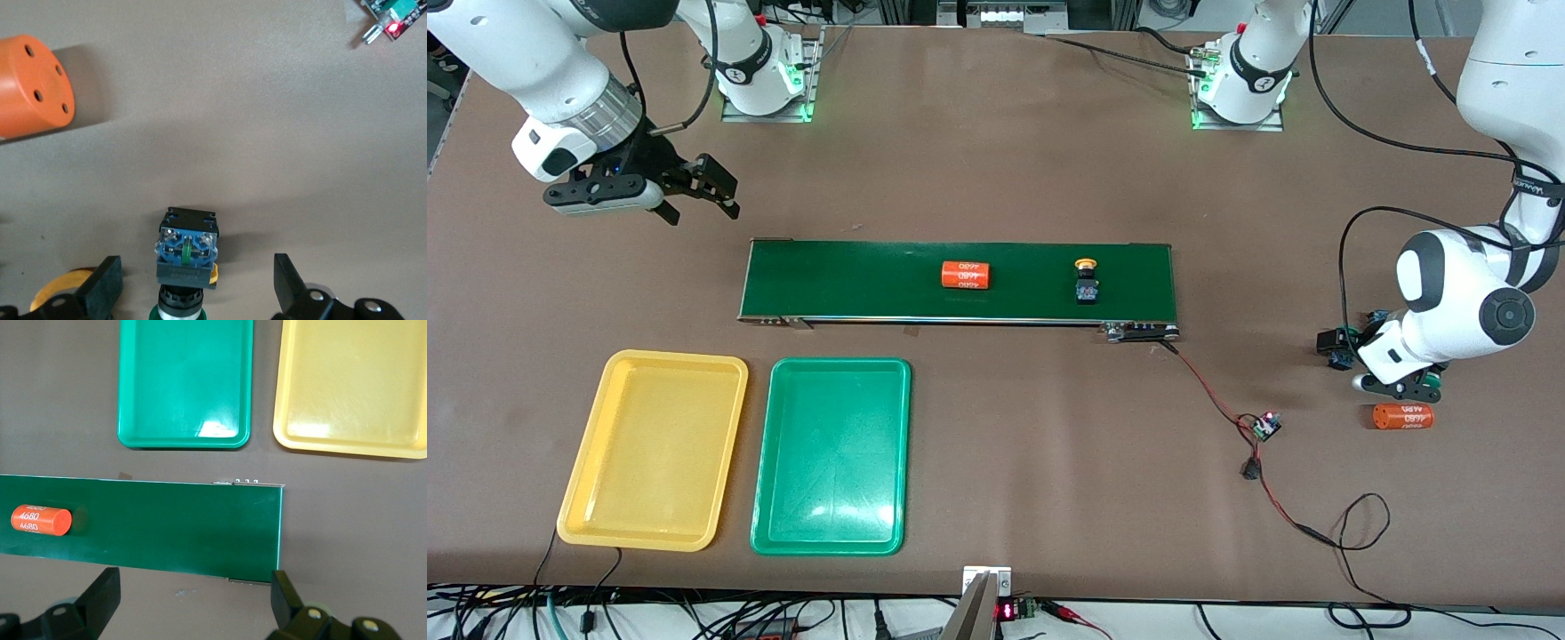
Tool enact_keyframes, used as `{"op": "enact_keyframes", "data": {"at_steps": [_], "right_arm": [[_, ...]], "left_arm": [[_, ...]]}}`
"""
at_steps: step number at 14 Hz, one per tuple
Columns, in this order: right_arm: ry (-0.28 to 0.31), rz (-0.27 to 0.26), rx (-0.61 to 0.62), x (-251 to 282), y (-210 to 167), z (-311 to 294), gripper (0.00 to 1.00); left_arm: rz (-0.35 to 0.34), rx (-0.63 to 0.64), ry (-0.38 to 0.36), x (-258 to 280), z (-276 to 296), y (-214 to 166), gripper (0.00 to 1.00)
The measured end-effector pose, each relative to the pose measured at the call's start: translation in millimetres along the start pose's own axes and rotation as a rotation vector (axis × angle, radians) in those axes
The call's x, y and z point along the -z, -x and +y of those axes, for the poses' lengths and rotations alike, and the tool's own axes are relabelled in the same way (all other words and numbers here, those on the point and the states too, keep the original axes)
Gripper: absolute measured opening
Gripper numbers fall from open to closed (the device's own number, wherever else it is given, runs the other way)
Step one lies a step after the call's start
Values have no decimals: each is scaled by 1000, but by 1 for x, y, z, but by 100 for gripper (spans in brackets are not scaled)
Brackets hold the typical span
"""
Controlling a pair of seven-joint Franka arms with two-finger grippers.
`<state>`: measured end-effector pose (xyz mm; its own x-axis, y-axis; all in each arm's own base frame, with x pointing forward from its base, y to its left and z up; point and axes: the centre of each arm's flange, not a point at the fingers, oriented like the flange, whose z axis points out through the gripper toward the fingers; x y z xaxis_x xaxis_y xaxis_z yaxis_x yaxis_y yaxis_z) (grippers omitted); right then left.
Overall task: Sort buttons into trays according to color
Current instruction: 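Lift the green-capped button with the left gripper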
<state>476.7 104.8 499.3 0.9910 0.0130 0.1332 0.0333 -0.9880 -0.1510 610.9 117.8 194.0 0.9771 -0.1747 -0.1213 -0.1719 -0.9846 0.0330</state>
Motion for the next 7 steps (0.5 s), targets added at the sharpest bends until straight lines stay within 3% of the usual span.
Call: {"op": "enact_keyframes", "data": {"at_steps": [4,7], "right_arm": [[1,-13,-1,-7,-2,0,100],[3,-24,11,-14,-1,-6,100]], "left_arm": [[24,-12,-6,-2,-1,-3,100],[5,-64,-48,-8,-1,-3,100]]}}
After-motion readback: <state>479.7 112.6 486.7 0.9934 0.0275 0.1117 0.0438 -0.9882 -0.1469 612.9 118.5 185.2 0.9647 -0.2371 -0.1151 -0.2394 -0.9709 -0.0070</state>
